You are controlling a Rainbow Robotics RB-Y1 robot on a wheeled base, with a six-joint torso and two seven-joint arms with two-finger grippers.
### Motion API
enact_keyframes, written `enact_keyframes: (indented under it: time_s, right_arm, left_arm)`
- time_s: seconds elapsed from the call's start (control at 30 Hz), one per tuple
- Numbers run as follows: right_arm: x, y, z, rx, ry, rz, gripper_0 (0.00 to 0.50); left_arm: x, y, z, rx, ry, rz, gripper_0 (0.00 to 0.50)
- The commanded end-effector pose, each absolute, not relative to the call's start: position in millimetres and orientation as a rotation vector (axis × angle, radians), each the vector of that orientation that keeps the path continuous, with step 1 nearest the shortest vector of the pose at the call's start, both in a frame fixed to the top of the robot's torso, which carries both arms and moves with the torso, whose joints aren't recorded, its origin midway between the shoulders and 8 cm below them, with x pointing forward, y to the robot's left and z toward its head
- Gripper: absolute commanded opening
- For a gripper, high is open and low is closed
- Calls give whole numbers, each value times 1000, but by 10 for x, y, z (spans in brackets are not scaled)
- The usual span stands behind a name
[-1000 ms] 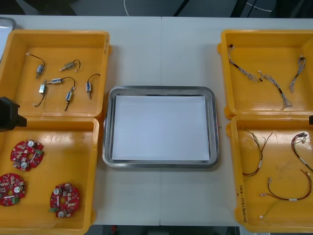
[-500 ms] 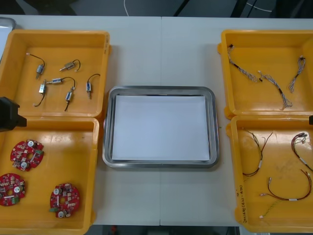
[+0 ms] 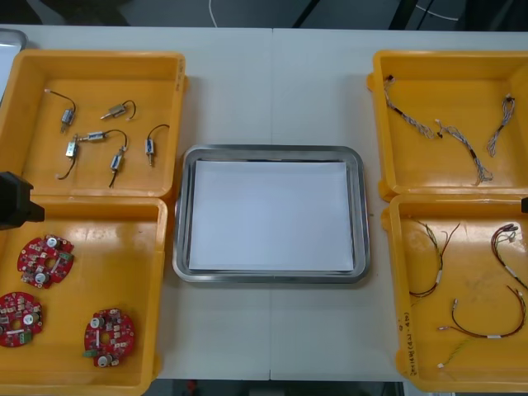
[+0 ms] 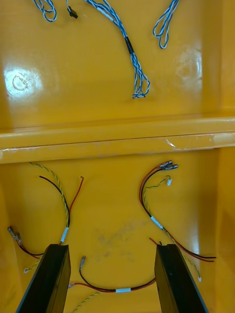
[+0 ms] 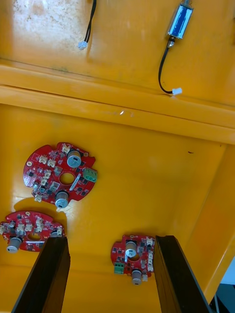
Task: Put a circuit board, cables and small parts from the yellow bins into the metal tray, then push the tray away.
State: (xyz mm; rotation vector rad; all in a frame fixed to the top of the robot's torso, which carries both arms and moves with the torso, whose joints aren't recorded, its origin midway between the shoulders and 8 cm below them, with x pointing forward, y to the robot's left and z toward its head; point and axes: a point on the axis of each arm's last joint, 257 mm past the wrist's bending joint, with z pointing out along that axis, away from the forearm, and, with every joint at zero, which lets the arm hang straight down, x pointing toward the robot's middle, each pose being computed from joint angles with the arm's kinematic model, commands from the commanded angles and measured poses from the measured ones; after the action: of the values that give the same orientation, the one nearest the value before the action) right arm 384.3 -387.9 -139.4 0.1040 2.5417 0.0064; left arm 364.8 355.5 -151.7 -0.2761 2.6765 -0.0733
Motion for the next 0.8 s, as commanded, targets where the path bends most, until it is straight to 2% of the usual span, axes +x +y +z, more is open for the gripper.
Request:
enact_keyframes:
  time_s: [0.03, 0.47, 0.8]
  right_arm:
    - [3792, -4050, -1334, 124, 2538, -74, 500]
    - [3697, -4098, -1465, 95, 2576, -95, 500]
    - [3632, -4175, -1640, 0, 2636, -109, 500]
  left_arm:
    - [3549, 3567, -1524, -164, 2685, -38, 500]
    - [3235, 3651, -1773, -160, 2735, 23, 500]
    - [3200, 3594, -1964, -160, 2667, -31, 500]
